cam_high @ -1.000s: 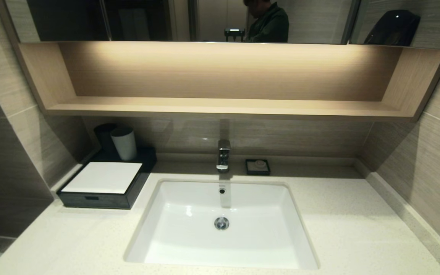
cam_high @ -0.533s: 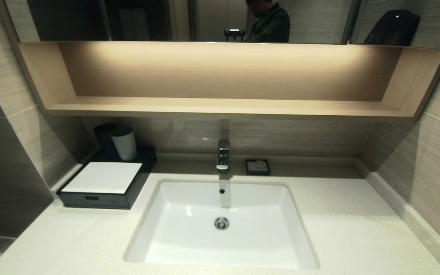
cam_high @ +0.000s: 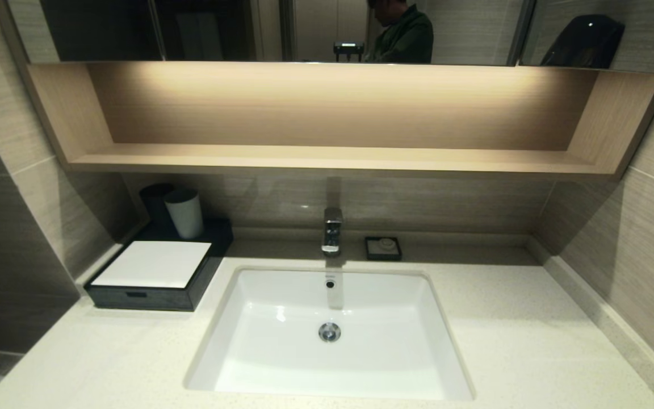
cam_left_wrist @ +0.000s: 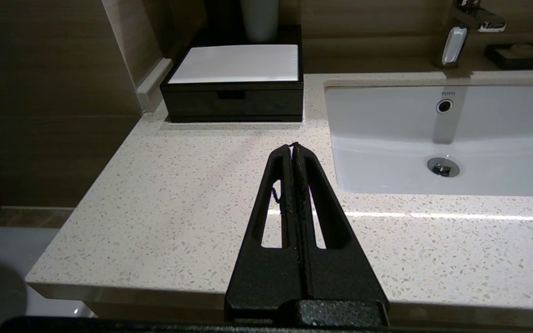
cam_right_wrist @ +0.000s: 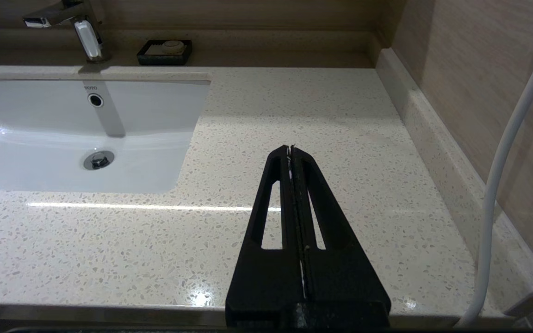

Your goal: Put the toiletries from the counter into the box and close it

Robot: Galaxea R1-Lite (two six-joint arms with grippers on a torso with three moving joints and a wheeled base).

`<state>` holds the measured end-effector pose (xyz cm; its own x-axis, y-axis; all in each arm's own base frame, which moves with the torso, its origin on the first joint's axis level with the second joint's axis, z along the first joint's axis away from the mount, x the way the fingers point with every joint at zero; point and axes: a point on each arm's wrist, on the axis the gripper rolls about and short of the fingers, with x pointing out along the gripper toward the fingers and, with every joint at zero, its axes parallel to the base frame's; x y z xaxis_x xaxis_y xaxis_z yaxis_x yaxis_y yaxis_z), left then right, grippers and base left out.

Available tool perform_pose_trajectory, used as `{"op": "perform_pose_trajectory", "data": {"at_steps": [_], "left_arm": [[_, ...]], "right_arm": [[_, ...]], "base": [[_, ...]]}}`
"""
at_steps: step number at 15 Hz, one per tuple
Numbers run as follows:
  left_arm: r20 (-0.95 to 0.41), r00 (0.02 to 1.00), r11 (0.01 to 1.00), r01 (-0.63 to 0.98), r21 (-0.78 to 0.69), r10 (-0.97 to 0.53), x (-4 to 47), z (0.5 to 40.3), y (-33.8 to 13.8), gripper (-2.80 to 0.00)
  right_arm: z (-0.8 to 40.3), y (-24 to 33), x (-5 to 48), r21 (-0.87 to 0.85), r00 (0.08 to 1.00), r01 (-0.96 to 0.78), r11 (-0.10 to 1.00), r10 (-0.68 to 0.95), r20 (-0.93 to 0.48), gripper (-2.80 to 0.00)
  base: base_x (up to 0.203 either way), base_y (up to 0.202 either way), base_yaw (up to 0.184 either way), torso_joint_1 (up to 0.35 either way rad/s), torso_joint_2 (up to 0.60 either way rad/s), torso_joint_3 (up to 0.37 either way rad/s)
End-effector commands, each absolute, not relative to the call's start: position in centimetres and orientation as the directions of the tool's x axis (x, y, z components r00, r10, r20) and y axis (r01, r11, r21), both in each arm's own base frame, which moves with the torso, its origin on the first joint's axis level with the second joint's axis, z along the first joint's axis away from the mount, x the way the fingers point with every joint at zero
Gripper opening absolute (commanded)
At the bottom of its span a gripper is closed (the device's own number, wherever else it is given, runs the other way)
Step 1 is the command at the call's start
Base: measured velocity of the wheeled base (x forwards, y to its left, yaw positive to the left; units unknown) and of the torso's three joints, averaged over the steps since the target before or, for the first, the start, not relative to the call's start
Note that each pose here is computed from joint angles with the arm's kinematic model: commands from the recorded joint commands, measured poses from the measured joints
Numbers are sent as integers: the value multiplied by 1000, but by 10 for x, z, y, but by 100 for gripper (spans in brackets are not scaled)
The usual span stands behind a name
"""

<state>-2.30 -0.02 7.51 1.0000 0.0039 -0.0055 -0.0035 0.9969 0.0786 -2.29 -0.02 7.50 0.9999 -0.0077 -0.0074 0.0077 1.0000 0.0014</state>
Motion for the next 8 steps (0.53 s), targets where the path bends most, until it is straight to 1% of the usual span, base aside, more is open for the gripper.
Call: {"op": "perform_pose_trajectory", "data": {"at_steps": [1,4,8], "left_arm": [[-5,1000,996,2,93,-1,-23,75,0,-280],[-5,1000,998,0,66,0,-23,75,0,-280],[-5,1000,998,-2,64,3,-23,75,0,-280]], "right_arm": [[75,0,-23,1,1000,6,1000,-6,-8,-280],[75,0,-23,1,1000,7,1000,-7,-8,-280],[75,0,-23,1,1000,7,1000,-7,-8,-280]], "base": [[0,0,0,0,0,0],[0,0,0,0,0,0],[0,0,0,0,0,0]]}}
